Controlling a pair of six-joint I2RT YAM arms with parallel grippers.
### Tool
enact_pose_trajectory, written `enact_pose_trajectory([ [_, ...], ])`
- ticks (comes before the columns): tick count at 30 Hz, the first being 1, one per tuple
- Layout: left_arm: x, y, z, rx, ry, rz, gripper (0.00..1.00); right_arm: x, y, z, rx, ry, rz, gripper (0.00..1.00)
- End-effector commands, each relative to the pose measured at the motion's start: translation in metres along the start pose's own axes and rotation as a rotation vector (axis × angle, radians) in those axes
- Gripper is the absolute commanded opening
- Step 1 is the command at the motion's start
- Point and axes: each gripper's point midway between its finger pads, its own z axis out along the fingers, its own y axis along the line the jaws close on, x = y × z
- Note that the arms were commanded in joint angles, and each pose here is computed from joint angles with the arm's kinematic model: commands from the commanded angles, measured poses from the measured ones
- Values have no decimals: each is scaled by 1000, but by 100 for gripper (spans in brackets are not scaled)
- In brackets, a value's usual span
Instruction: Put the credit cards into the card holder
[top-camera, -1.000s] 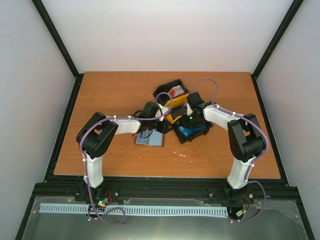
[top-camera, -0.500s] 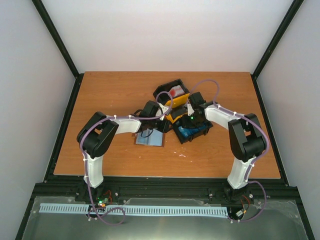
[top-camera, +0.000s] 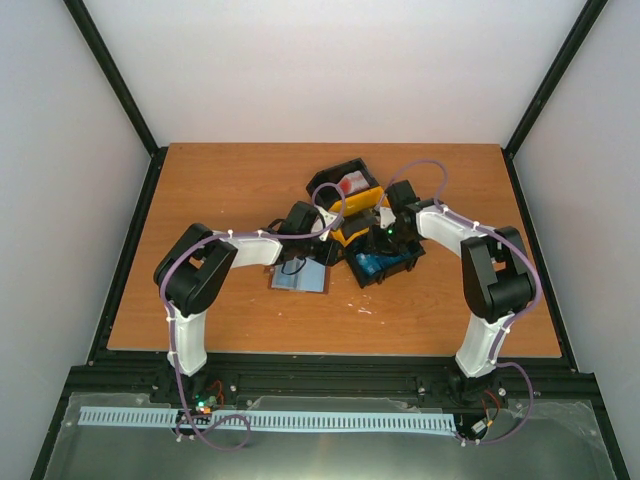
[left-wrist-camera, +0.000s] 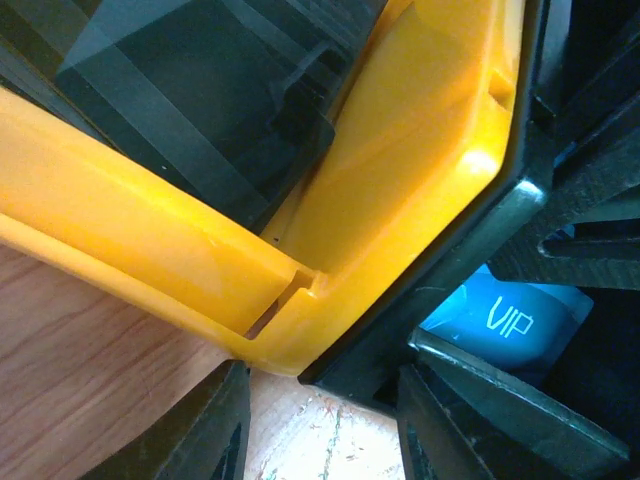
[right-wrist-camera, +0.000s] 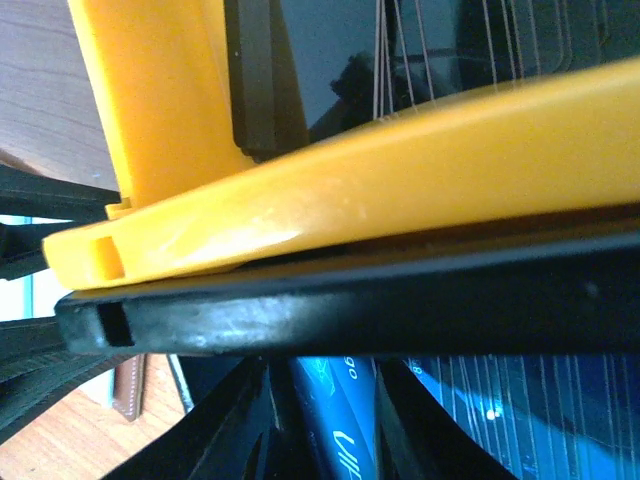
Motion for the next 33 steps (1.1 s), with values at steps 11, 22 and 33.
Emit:
enact_pose_trajectory([
  [11,-7,0,8,-4,-12,20,41,39,46,-8,-234,164,33,29],
  [22,-8,1,8,-7,-15,19,41,40,21,-2,-98,157,-19,30],
  [33,-7,2,7,-18,-12,20,42,29,9,6,31,141,-122,33],
])
